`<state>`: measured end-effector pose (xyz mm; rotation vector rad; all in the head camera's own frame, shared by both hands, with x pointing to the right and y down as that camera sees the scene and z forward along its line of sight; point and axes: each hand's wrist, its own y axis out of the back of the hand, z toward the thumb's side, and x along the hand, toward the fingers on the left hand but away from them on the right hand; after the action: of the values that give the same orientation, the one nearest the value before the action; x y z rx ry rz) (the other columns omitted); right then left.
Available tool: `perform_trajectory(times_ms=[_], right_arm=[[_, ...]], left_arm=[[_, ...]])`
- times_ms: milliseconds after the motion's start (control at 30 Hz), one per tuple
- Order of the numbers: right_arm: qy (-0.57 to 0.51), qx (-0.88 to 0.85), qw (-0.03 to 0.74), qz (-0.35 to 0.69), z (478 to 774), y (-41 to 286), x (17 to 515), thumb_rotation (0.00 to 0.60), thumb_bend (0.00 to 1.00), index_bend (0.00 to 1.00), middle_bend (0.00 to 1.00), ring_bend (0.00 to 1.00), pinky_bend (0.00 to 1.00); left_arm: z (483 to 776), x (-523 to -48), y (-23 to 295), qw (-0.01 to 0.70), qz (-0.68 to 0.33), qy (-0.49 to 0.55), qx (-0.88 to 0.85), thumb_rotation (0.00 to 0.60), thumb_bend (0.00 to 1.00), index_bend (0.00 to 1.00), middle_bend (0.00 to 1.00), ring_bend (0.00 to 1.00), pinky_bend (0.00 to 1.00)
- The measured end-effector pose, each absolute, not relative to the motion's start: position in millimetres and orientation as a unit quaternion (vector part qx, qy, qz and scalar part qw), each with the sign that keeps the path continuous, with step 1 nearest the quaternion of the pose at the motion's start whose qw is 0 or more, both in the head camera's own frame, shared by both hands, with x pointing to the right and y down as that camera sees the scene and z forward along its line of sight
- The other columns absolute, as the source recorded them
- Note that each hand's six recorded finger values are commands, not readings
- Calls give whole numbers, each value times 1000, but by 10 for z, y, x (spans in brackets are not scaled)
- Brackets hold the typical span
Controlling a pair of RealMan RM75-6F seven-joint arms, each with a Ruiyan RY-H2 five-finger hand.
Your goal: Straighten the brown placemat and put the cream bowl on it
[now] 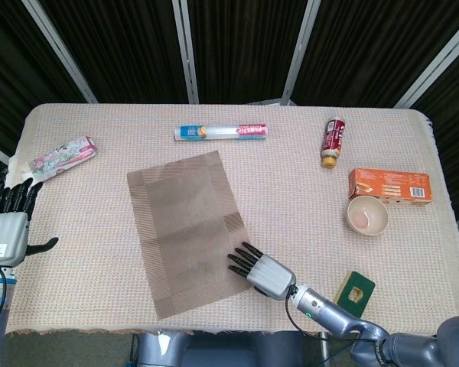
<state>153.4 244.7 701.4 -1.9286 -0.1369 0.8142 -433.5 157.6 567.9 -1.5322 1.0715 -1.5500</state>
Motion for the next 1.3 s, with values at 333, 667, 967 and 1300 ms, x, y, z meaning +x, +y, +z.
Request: perform_trajectory(times_ms=[333, 667, 967, 1300], right_arm=[[-48, -790, 502, 348, 7125, 2441, 1625, 600, 325, 175, 51, 0, 0], [-52, -789, 496, 360, 7188, 2401, 1745, 600, 345, 283, 86, 0, 0], [-77, -800, 480, 352, 7183, 2382, 1726, 600, 408, 484, 140, 0, 0], [-102, -814, 467, 331, 7123, 2385, 1674, 600, 460, 569, 185, 0, 0]], left_arm=[[5689, -4337, 1578, 348, -599, 411, -592, 600, 64, 0, 0, 0, 0], [5701, -4335, 1579, 346, -600, 410, -593, 600, 63, 0, 0, 0, 0], [5706, -4320, 1586, 346, -600, 408, -596, 600, 62, 0, 0, 0, 0], [5709, -4325, 1584, 344, -599, 408, -597, 600, 63, 0, 0, 0, 0]])
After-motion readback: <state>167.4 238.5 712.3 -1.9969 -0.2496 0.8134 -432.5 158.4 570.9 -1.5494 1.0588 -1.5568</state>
